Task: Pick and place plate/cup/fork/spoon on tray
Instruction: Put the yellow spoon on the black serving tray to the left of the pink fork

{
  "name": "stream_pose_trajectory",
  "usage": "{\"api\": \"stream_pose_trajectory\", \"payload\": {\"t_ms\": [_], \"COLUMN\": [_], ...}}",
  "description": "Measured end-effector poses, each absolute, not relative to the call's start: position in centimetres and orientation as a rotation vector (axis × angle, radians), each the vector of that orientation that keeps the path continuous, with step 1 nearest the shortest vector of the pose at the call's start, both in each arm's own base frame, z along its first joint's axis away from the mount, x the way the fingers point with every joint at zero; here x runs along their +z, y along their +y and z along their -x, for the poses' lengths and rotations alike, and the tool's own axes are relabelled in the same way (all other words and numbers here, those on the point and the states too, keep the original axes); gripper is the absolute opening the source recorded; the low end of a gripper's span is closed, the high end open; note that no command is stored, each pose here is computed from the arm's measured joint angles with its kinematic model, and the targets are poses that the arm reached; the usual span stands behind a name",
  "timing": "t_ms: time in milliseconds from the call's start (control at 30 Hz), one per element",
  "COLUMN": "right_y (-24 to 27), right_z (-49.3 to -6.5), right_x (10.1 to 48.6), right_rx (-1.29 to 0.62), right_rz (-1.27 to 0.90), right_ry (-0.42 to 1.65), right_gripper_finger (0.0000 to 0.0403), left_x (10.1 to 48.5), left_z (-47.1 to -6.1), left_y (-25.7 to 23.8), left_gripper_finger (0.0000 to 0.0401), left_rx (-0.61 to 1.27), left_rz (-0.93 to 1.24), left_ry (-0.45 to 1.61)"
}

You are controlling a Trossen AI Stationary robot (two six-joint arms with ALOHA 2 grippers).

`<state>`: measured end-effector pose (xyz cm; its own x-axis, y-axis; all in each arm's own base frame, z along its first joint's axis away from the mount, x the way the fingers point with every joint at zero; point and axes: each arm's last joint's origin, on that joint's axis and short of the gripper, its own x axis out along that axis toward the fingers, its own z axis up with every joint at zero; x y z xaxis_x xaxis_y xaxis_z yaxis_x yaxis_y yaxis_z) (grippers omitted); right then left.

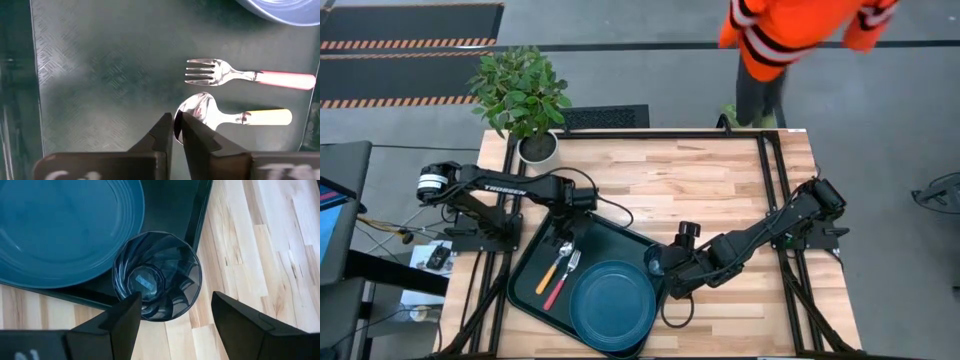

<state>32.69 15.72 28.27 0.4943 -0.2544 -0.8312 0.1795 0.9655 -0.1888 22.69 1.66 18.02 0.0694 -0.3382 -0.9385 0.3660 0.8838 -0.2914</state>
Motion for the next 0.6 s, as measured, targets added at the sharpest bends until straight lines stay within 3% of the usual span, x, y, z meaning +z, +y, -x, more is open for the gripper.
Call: {"api": "stream_pose_trajectory", "payload": {"t_ms": [600], "right_y": [15.8], "right_z": [-32.6], "right_x": [28.3], "right_rx": [-0.26], "right_rz": [0.083], "right_ry": [1.021], "right_gripper_finger": [0.0264], "left_x": [16.2], "left_z": [-21.6], "left_y": [1.4], "left_gripper_finger": [0.0029], "left_rx": [-0.492], "left_rz": [0.051], "left_ry": [1.455]}}
